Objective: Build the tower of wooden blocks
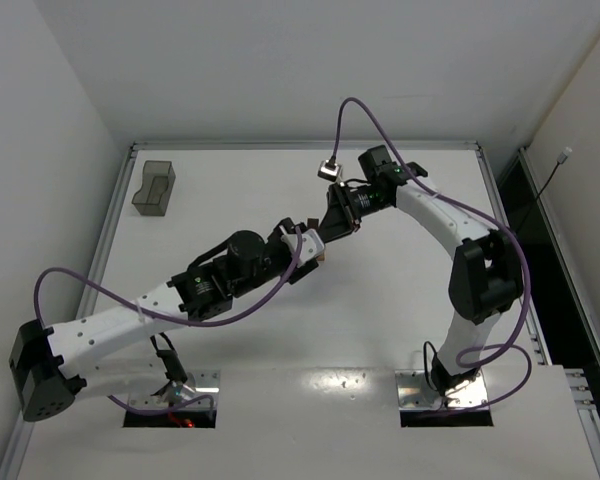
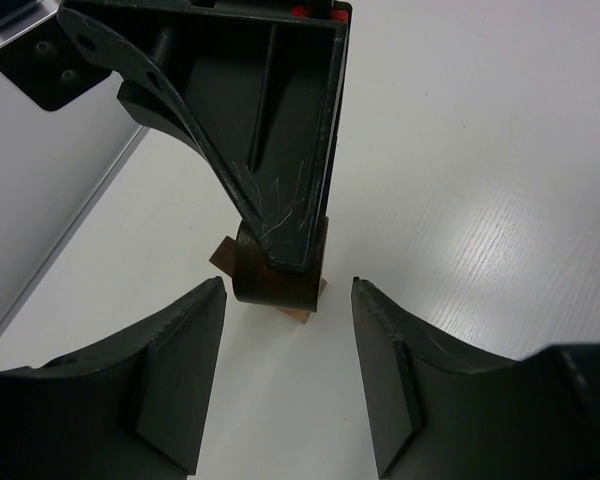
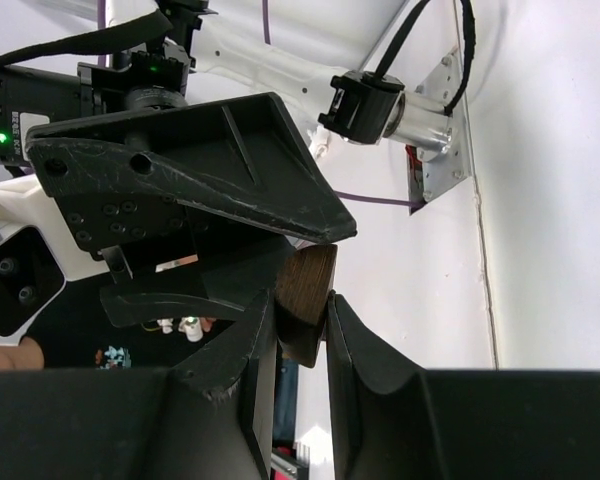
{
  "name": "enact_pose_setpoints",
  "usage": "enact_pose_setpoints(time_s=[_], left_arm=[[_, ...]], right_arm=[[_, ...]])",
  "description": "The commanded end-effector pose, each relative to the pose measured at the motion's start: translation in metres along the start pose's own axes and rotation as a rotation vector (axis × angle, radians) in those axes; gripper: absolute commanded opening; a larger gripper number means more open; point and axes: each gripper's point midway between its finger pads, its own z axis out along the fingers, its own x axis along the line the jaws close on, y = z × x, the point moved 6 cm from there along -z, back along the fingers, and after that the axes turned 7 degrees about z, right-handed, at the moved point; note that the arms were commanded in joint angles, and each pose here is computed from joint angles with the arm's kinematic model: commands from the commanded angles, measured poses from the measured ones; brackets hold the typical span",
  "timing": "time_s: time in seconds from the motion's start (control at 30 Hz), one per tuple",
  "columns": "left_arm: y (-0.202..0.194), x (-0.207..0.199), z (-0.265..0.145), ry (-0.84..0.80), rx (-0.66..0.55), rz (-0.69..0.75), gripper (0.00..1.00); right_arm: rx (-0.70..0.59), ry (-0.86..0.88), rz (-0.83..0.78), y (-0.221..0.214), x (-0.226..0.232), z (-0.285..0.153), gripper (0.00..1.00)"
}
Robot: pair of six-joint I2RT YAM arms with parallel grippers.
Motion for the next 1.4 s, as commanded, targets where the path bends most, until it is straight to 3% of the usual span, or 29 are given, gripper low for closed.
enact_pose_setpoints(time_s=[0.0,0.67,0.7,0.9,1.13,1.23,1.37], left_arm=[[0.015,0.000,0.004,0.007,-0.066,-0.016,0.50],[0.019,0.003,-0.001,0.032,-0.073,-0.018,0.48],[0.019,0.003,-0.001,0.032,-0.074,-0.018,0.47],[0.019,0.004,-0.001,0.041,-0.070,-0.018,0.15],[0.017,0.002,0.001,0.029,-0.065,-0.017,0.12],[0.017,0.002,0.001,0.029,-0.065,-0.017,0.00],[0.017,0.003,0.001,0.037,-0.061,-0.017,0.00]], right_arm=[[0.022,0.145,-0.074,0.002,0.024,-0.001,0.00],[0.026,0.144,0.017,-0.002,-0.001,0.001,0.00],[0.026,0.144,0.017,-0.002,-0.001,0.001,0.00],[0.026,0.144,0.017,-0.002,-0.001,0.001,0.00],[0.034,0.146,-0.002,-0.001,0.001,0.004,0.00],[0.034,0.146,-0.002,-0.001,0.001,0.004,0.00],[0.034,0.147,-0.011,-0.002,0.004,0.004,0.00]])
